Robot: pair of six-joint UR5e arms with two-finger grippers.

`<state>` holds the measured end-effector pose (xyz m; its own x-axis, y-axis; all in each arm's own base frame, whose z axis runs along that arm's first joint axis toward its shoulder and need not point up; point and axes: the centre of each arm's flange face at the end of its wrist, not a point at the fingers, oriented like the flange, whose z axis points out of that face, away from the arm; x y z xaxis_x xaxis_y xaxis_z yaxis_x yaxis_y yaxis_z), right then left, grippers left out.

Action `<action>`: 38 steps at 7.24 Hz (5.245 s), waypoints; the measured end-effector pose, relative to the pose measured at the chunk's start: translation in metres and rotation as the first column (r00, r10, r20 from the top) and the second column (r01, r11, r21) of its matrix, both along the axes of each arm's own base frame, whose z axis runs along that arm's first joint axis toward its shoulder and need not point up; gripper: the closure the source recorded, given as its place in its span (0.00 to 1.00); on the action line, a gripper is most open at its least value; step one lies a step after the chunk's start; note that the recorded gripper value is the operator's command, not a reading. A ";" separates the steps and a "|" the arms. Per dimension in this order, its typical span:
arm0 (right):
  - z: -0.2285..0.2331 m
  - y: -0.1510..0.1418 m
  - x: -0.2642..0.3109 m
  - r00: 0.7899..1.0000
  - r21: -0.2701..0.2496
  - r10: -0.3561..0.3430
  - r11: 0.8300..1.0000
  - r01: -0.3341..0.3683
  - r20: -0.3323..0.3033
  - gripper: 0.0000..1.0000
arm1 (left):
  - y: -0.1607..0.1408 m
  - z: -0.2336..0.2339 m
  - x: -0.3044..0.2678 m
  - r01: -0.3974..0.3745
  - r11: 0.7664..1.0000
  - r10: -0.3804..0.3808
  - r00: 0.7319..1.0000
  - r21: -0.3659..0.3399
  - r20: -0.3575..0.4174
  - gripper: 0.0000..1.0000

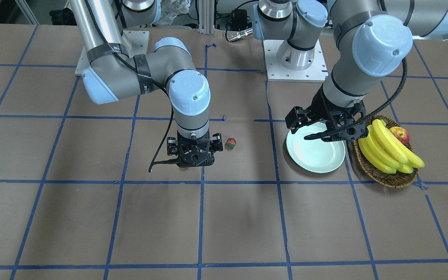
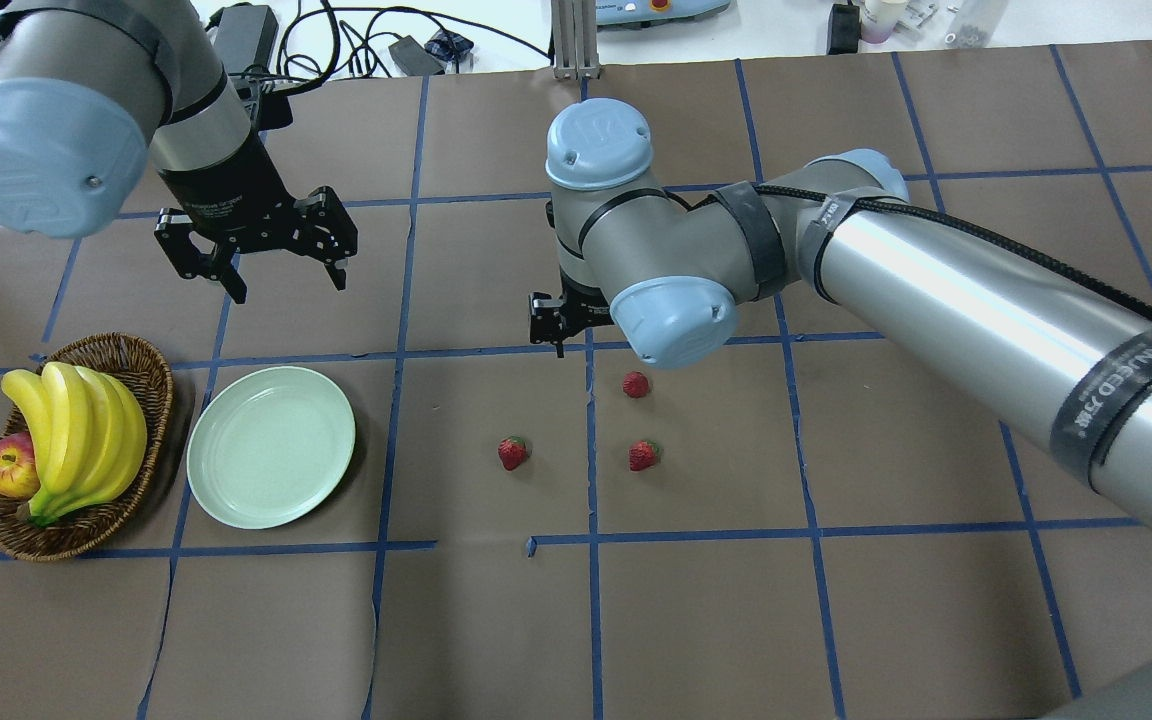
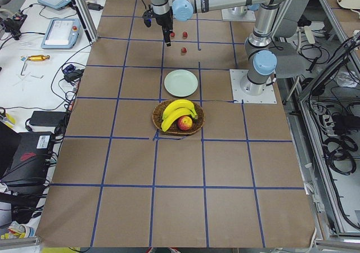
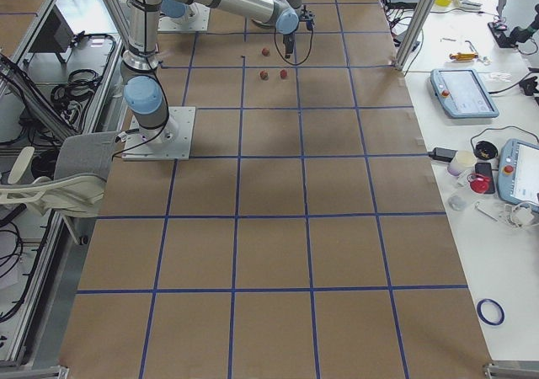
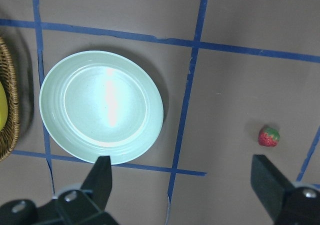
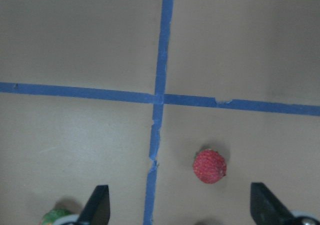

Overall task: Collect all strawberries into plate
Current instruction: 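Move the right gripper to the all-red strawberry and grasp it, then lift the red strawberry and set it down nearer the plate, then move the right gripper to the green-topped strawberry and grasp it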

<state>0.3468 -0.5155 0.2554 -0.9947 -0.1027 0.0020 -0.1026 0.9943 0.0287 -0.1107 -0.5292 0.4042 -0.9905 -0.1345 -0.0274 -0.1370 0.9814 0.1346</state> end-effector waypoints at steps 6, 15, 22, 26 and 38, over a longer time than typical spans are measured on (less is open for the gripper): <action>-0.054 0.010 -0.029 0.994 0.080 0.104 0.992 -0.100 -0.042 0.02 | -0.001 -0.004 -0.004 0.006 1.000 -0.006 1.000 0.005 -0.002 0.00; -0.081 0.000 -0.026 0.993 0.075 0.110 0.991 -0.108 -0.033 0.68 | -0.004 -0.006 -0.004 0.012 1.000 -0.012 1.000 -0.006 -0.002 0.00; -0.052 -0.020 -0.017 0.995 0.014 0.101 0.995 -0.101 -0.004 1.00 | -0.002 -0.004 -0.006 0.010 1.000 -0.010 1.000 -0.011 -0.005 0.00; -0.041 -0.015 0.021 0.985 0.034 0.074 0.996 -0.081 0.155 1.00 | 0.005 -0.009 -0.008 0.012 1.000 -0.012 1.000 0.002 -0.005 0.00; 0.005 0.025 0.005 0.988 0.160 0.143 0.976 -0.150 0.054 0.00 | 0.005 -0.014 -0.007 0.013 1.000 -0.013 1.000 0.014 0.001 0.00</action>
<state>0.3516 -0.4906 0.2600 -0.9676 -0.2432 -0.0680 -0.2517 0.9506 0.1818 -0.1176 -0.5240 0.3898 -0.9922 -0.1209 -0.0299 -0.1240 0.9812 0.1480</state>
